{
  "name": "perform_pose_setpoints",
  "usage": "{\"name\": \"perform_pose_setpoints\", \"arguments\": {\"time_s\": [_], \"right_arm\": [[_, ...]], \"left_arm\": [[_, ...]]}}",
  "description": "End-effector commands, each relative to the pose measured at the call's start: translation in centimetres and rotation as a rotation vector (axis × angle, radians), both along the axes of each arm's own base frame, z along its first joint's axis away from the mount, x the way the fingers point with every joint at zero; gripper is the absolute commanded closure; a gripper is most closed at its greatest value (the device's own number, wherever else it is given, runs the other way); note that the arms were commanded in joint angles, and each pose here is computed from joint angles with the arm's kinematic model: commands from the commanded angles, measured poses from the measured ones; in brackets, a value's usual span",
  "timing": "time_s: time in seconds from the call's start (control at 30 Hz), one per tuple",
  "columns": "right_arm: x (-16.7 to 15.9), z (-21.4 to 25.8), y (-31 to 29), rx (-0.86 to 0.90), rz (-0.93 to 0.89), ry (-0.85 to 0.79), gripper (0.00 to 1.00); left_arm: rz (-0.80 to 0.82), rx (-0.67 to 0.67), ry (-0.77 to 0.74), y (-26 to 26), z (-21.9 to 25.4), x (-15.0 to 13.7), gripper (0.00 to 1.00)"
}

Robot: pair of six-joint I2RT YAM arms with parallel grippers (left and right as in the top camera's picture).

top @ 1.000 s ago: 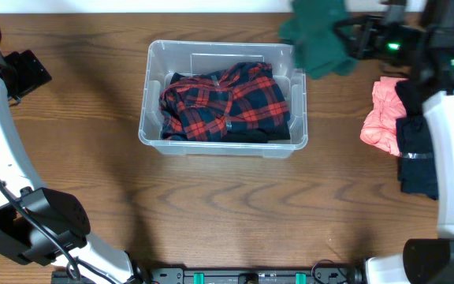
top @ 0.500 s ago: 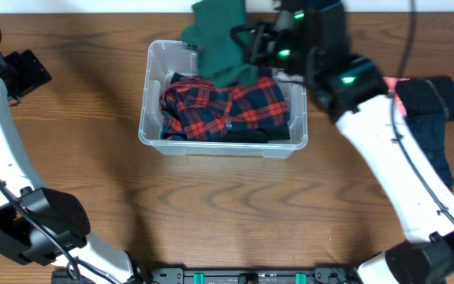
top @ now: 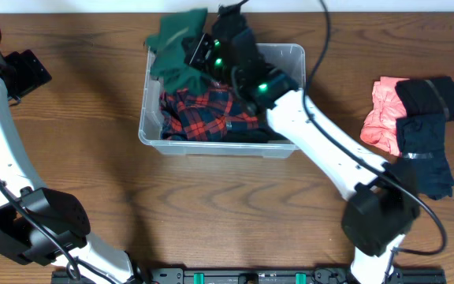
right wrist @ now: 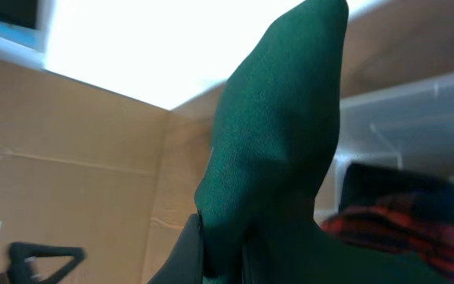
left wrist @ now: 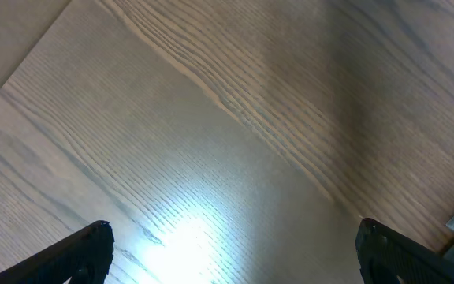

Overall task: Pack container
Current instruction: 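Carry the green clothes with the right gripper and lower into the bin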

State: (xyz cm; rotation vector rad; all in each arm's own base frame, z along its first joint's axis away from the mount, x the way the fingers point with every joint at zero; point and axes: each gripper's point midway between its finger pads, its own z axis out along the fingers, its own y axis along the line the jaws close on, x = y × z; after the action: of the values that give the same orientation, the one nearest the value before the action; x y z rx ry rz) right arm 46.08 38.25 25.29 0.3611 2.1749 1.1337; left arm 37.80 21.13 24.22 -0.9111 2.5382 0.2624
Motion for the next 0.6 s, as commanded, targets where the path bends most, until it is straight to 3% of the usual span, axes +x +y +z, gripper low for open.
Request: {"name": "perform_pose_setpoints", "arguments": {"time_s": [0.0, 0.17, 0.2, 0.3, 0.33, 0.57], "right_arm": [[0.5, -0.5, 0.6, 0.041, -0.043, 0.033, 0.99], [1.1, -2.2, 0.9, 0.029, -0.046, 0.045, 0.98], [1.1, -2.4, 1.0, 0.026, -0.045, 0.045, 0.82], [1.2, -2.7, 1.0, -0.038, -0.006, -0.007, 0.13], [1.2, -2.7, 1.0, -0.063, 0.013, -0.031, 0.01], [0.6, -1.3, 0.3, -0.225, 0.105, -0.178, 0.01]], "left_arm": [[0.016, 0.007, -0.019, 0.2, 0.7, -0.1, 0.02], [0.016, 0.007, -0.019, 0.2, 0.7, -0.1, 0.02], [0.016, 0.007, -0.019, 0.2, 0.7, -0.1, 0.02], [0.017, 0.007, -0.019, 0.2, 0.7, -0.1, 0.02], [0.016, 0.007, -0.019, 0.2, 0.7, -0.1, 0.02], [0.016, 0.007, -0.019, 0.2, 0.7, -0.1, 0.02]]}}
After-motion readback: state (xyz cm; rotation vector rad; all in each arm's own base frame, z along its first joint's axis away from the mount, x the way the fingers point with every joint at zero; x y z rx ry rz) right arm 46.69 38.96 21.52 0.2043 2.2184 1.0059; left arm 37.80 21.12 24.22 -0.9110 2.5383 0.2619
